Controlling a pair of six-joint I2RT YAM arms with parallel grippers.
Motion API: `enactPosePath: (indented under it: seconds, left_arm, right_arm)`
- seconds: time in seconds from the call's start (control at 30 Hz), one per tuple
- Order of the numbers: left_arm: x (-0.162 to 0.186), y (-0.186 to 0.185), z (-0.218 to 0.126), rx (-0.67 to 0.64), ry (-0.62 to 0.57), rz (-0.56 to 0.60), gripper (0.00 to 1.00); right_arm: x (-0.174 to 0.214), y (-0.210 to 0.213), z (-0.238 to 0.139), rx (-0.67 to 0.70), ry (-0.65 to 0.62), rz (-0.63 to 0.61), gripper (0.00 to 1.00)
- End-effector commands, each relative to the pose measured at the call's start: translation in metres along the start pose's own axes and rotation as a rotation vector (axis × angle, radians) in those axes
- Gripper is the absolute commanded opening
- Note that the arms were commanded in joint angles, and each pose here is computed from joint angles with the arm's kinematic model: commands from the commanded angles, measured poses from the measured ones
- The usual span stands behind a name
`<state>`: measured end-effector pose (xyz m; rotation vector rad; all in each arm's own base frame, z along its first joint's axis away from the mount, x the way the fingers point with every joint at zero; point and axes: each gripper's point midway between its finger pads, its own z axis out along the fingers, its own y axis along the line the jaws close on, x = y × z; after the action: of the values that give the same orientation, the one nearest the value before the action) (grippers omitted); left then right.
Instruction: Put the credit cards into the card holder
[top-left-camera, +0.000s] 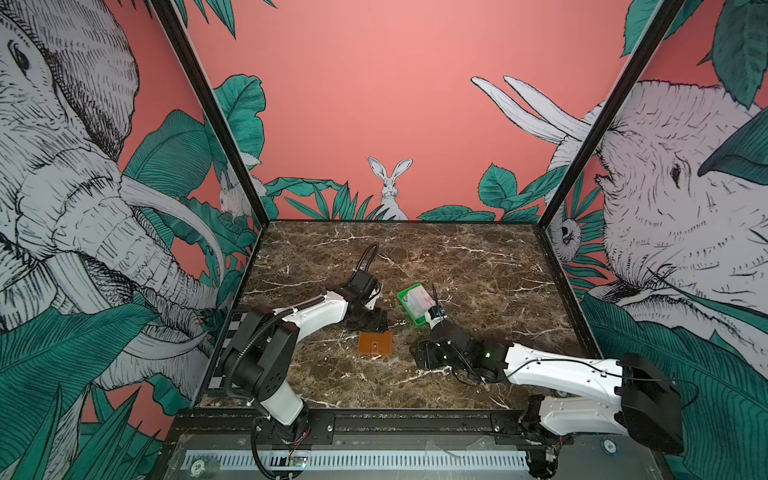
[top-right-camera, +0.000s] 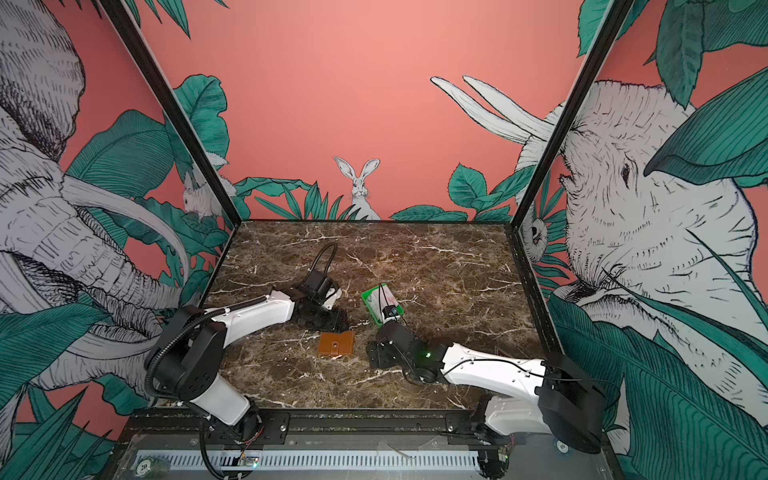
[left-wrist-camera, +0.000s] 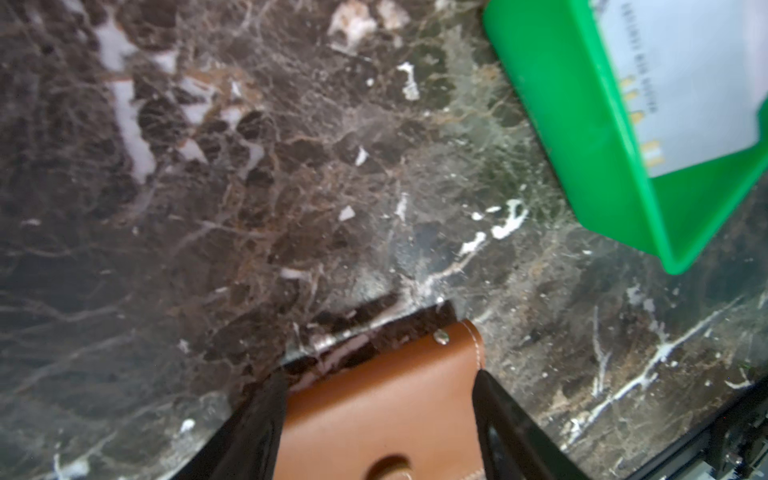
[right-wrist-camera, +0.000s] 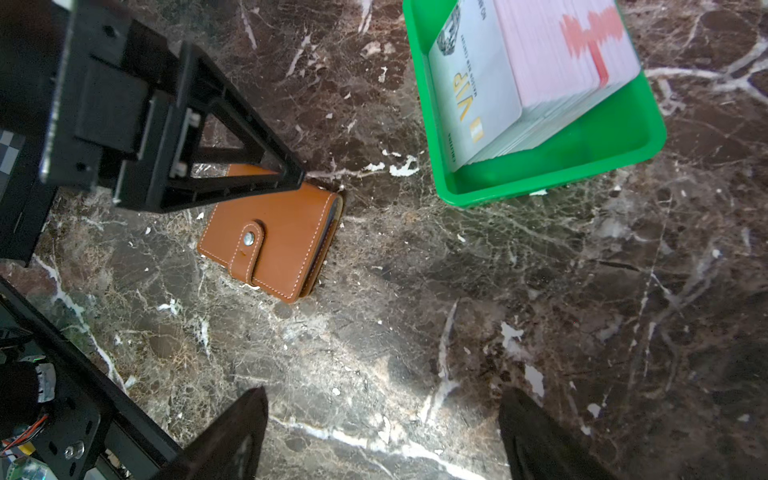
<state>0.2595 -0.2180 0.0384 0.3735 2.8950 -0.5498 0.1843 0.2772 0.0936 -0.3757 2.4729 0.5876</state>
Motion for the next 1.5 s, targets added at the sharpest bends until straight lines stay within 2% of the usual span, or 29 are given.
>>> enactPosePath:
  seconds: [0.0, 0.23, 0.47, 0.67, 0.9, 1.03, 1.47]
  left_arm:
    - [0.010, 0.000, -0.001, 0.015, 0.041, 0.008, 0.72]
    - [0.042, 0.000, -0.001, 0.067, 0.079, -0.055, 0.72]
    - [0.072, -0.003, -0.008, 0.127, 0.072, -0.127, 0.70]
    - [0.088, -0.016, -0.013, 0.155, 0.066, -0.129, 0.69]
    - [0.094, -0.028, -0.012, 0.228, 0.039, -0.190, 0.67]
    - [0.094, -0.025, -0.010, 0.218, 0.021, -0.220, 0.66]
    - [0.088, -0.018, -0.023, 0.206, -0.078, -0.259, 0.64]
  right_arm:
    - [-0.011, 0.006, -0.005, -0.011, -0.034, 0.007, 0.86]
    - [-0.009, 0.006, -0.004, -0.004, -0.023, 0.001, 0.86]
    - [-0.002, 0.016, 0.004, -0.062, 0.004, 0.016, 0.84]
    - [0.011, 0.028, 0.014, -0.120, 0.042, 0.039, 0.71]
    - [0.022, 0.032, 0.025, -0.118, 0.075, 0.082, 0.60]
    - [0.023, 0.039, 0.031, -0.127, 0.096, 0.088, 0.51]
    - [0.022, 0.045, 0.048, -0.090, 0.121, 0.070, 0.41]
